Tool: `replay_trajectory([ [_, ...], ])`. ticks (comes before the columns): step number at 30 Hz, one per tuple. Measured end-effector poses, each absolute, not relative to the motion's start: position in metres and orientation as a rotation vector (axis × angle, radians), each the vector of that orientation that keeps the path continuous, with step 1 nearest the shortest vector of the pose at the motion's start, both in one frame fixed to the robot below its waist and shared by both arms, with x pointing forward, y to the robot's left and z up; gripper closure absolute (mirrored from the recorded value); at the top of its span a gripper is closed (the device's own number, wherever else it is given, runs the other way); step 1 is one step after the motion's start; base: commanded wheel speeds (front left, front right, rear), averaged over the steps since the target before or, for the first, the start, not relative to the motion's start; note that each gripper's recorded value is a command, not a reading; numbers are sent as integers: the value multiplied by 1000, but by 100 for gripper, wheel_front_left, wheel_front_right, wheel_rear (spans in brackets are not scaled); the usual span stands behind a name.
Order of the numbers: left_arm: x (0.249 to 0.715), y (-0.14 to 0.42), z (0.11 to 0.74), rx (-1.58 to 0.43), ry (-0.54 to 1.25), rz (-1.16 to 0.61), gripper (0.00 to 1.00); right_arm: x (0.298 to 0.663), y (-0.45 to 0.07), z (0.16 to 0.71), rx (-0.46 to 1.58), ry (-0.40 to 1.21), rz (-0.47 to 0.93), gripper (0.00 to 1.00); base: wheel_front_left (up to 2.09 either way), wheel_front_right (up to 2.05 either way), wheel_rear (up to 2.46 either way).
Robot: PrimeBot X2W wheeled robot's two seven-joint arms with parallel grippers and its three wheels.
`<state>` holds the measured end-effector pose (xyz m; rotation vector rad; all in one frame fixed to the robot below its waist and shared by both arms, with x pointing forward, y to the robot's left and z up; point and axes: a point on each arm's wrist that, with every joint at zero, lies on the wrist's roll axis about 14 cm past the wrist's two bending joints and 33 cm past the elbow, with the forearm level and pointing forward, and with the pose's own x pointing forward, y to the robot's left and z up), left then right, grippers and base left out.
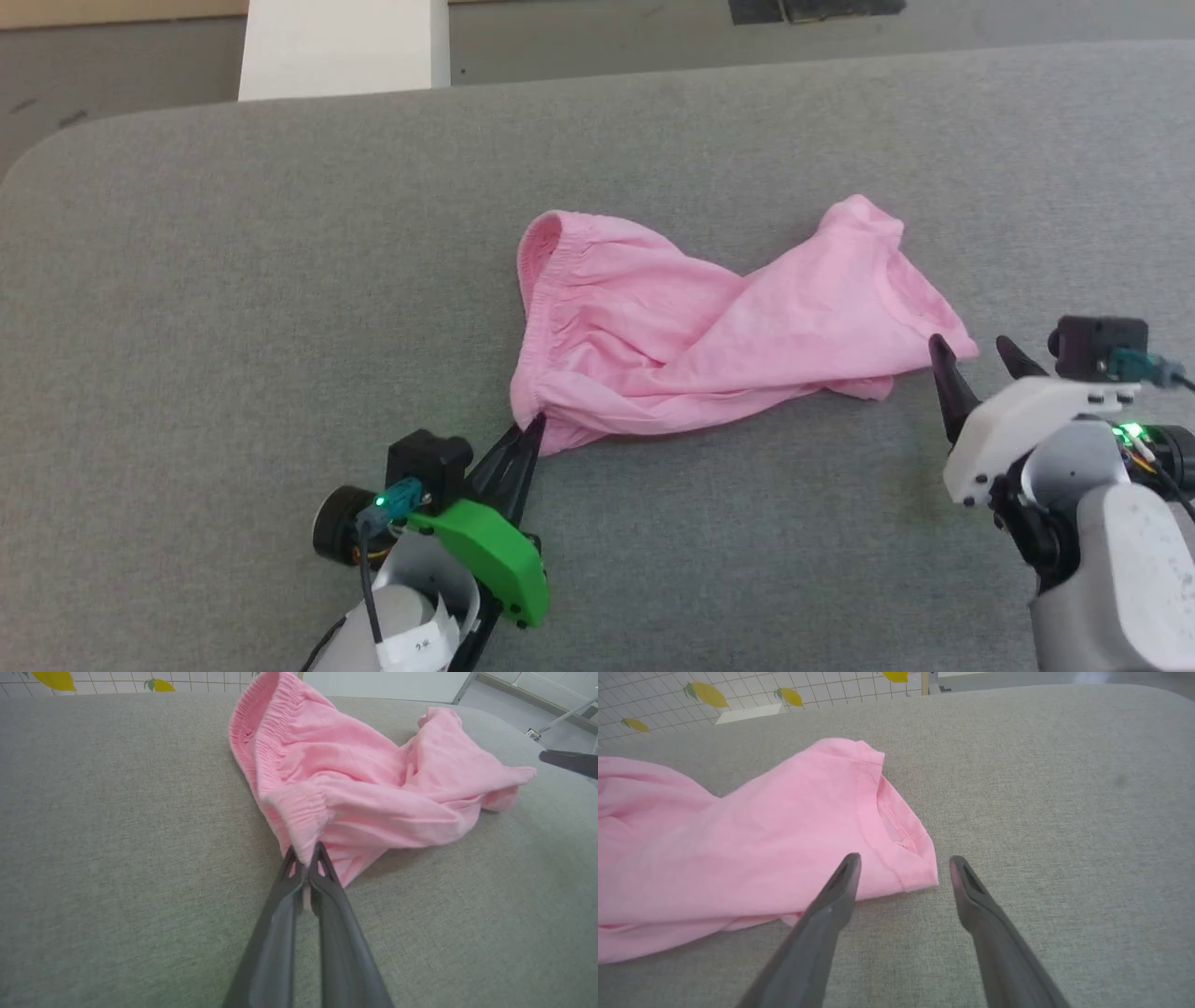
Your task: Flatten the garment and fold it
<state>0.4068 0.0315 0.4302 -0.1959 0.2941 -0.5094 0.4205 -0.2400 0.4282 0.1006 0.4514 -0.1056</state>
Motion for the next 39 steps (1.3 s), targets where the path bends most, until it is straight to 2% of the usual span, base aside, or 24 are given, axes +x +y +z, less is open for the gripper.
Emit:
replay_trajectory([
  [10, 416, 33, 422, -206, 306, -499, 100, 444, -242, 394, 77, 634, -116, 0, 0, 0, 0],
  [14, 418, 34, 419, -207, 312, -497, 100, 441, -241, 377, 36, 749, -110, 0, 0, 0, 0],
  [16, 419, 34, 418, -207, 312, -496, 100, 442, -239, 375, 31, 775, -105, 29, 0, 0, 0],
  [17, 419, 34, 418, -206, 313, -496, 100, 442, -238, 375, 28, 780, -101, 67, 0, 0, 0],
  [19, 419, 34, 417, -206, 315, -495, 100, 444, -237, 376, 32, 774, -98, 100, 0, 0, 0],
  [27, 418, 34, 432, -207, 260, -494, 100, 435, -243, 414, 161, 605, -118, 100, 0, 0, 0],
  [31, 416, 36, 447, -209, 213, -495, 100, 414, -244, 444, 276, 515, -105, 100, 0, 0, 0],
  [34, 412, 38, 455, -207, 186, -491, 100, 378, -250, 440, 318, 568, -120, 100, 0, 0, 0],
  [39, 393, 37, 441, -172, 270, -524, 100, 297, -267, 390, 386, 812, -219, 100, 0, 0, 0],
])
